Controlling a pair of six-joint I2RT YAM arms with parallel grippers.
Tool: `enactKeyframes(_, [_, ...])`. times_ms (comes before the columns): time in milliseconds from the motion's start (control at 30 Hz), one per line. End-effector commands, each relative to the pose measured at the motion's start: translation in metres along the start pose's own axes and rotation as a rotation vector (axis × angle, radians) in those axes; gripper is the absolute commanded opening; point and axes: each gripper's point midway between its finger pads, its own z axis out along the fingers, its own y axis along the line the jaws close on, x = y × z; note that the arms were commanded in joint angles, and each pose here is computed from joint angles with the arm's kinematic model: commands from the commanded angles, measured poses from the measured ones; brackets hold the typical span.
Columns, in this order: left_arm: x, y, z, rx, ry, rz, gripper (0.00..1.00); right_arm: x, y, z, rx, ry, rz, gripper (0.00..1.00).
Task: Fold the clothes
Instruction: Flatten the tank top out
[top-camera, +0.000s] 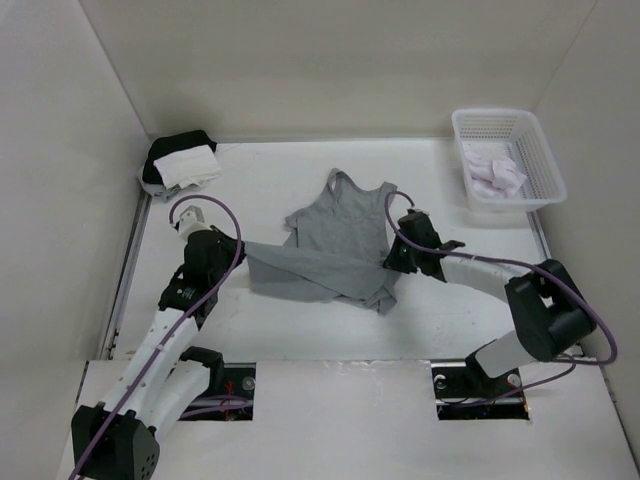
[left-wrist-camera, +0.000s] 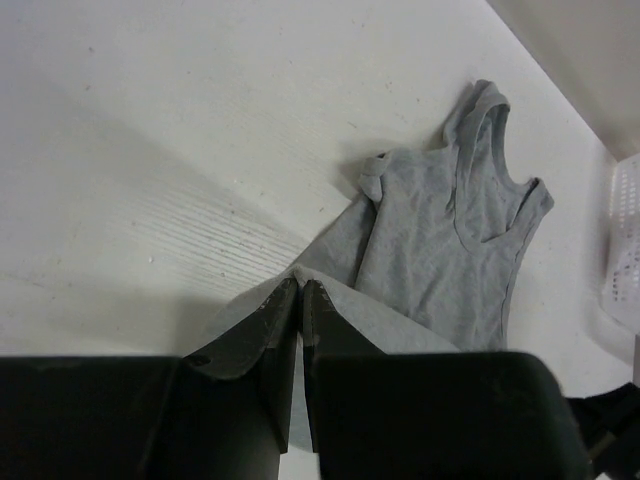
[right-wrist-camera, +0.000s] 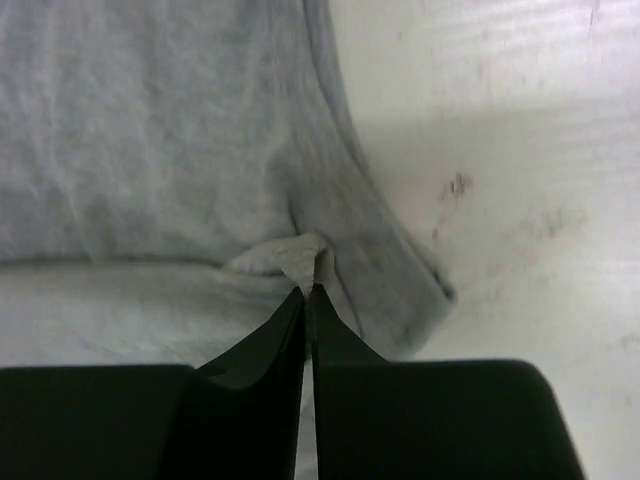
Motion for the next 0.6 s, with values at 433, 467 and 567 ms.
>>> enactKeyframes(433, [0.016, -0.003, -0.001, 0.043, 0.023, -0.022, 0.04, -0.021, 0.045, -0.05, -0.209, -0.229, -0.02, 0.36])
enactKeyframes(467, [0.017, -0.004, -0.001, 0.048, 0.022, -0.023, 0.04, -0.008, 0.038, -0.049, -0.202, -0.209, -0.004, 0.37])
enactKeyframes(567, [0.019, -0.009, 0.0, 0.065, 0.025, -0.02, 0.04, 0.001, 0.035, -0.047, -0.219, -0.201, 0.016, 0.48])
